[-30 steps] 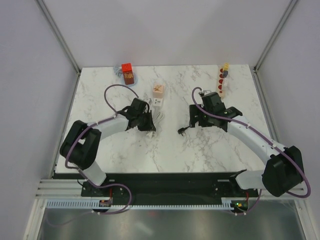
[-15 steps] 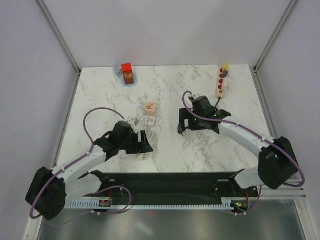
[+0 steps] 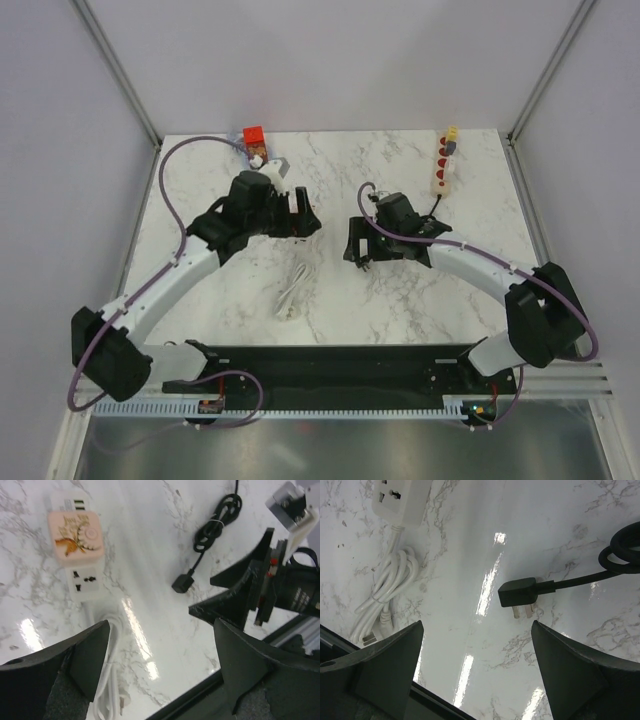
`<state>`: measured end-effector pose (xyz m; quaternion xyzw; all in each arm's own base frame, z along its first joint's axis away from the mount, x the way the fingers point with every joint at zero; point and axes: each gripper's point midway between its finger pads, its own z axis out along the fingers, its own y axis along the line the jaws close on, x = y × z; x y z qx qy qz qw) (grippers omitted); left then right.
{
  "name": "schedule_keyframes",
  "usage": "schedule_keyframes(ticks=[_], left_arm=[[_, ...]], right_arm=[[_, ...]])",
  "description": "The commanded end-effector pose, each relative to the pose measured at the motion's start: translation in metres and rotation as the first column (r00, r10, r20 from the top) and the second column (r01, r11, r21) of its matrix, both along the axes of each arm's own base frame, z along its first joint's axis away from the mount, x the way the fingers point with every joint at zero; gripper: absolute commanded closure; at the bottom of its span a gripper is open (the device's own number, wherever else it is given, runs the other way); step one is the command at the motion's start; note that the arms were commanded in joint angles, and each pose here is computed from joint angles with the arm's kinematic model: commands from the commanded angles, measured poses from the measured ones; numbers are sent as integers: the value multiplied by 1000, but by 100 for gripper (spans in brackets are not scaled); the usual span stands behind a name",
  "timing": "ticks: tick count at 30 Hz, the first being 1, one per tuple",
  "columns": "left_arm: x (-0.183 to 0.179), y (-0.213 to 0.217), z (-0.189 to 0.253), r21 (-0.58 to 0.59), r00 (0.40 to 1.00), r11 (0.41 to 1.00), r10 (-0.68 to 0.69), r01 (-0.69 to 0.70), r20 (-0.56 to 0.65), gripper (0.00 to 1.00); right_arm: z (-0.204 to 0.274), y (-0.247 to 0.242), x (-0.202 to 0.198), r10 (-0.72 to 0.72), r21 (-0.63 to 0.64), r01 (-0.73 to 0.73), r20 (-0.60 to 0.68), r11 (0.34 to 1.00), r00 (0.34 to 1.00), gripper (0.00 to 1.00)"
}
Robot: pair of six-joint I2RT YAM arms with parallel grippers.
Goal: Pull the plug off the socket
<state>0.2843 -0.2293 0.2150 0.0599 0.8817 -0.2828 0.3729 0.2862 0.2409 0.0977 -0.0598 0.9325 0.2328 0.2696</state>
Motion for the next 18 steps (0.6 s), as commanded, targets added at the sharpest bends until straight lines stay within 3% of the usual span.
schedule_keyframes(ticks=[1, 8, 18], left_arm=[[44, 6, 5, 173, 995, 985, -12, -6, 100, 8], [92, -1, -22, 279, 997, 960, -41, 20, 70, 10], [112, -14, -62, 290, 999, 956, -41, 45, -20, 10]], right_arm=[[2, 13, 4, 18, 49, -18, 5, 999, 1000, 2], [7, 23, -2, 65, 93, -63, -16, 994, 998, 2], [2, 21, -13, 119, 65, -115, -63, 991, 991, 2]])
